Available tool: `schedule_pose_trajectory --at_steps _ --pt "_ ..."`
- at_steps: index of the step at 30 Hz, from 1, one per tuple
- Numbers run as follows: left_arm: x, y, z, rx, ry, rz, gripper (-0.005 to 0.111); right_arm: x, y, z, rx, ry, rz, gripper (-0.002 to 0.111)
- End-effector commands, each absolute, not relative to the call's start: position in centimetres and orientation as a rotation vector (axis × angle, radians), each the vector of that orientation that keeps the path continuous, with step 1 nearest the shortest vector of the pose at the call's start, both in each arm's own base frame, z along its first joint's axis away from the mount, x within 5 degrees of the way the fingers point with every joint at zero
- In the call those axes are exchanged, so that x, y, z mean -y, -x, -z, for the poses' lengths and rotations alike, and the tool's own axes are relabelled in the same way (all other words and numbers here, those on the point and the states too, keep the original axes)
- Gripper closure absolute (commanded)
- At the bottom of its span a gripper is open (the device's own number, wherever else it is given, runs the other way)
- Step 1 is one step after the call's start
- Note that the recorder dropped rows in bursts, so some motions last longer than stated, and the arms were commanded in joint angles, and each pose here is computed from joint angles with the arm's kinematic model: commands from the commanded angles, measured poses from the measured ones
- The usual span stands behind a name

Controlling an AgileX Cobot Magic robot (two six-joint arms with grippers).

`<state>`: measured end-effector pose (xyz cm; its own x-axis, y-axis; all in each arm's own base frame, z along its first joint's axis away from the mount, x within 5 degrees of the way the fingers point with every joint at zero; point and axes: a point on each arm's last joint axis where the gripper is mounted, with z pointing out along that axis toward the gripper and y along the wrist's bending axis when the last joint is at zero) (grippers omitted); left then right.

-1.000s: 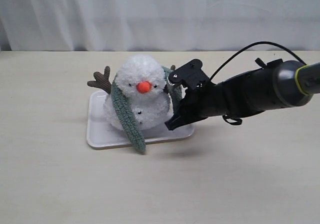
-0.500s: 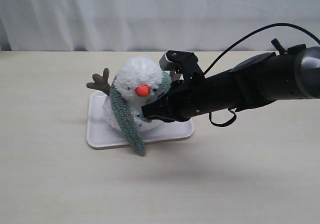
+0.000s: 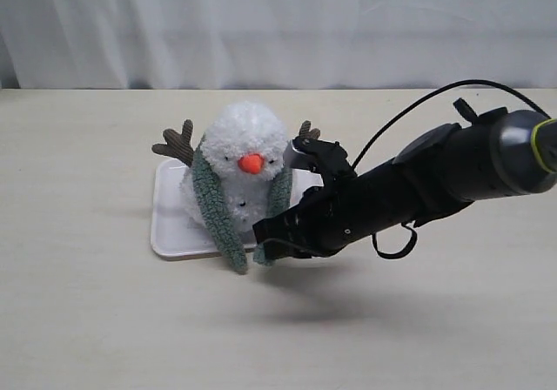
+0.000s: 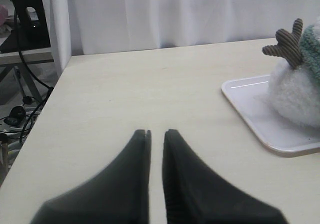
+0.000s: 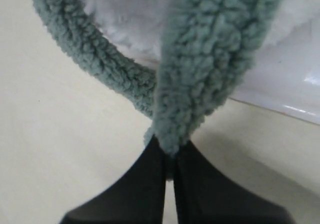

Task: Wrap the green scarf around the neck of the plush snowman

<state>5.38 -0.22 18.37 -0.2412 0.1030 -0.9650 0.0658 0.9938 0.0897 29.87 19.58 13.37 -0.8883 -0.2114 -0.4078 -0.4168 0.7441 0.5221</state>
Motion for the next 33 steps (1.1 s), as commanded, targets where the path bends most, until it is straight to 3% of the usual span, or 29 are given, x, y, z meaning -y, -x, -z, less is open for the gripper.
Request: schedule_pose_trajectory --at_steps 1,22,26,33 --pt "0.2 -5.4 -18.4 -1.803 -0.121 -0.037 0.096 -19.7 -29.7 -12.8 -2.633 0.490 -0.933 0.104" --pt "0.2 -5.4 -18.4 -1.803 -0.121 -0.037 0.096 -19.7 -30.0 -11.5 -2.664 0.476 -0.897 0.103" --pt "0.2 -5.4 -18.4 -1.803 -0.121 -0.037 0.096 -19.8 -30.2 -12.0 -2.645 0.488 -0.908 0.092" --pt "0.2 -5.4 -18.4 -1.803 -0.121 -0.037 0.096 -20.5 -29.5 -12.6 -2.652 0.556 -1.057 0.061"
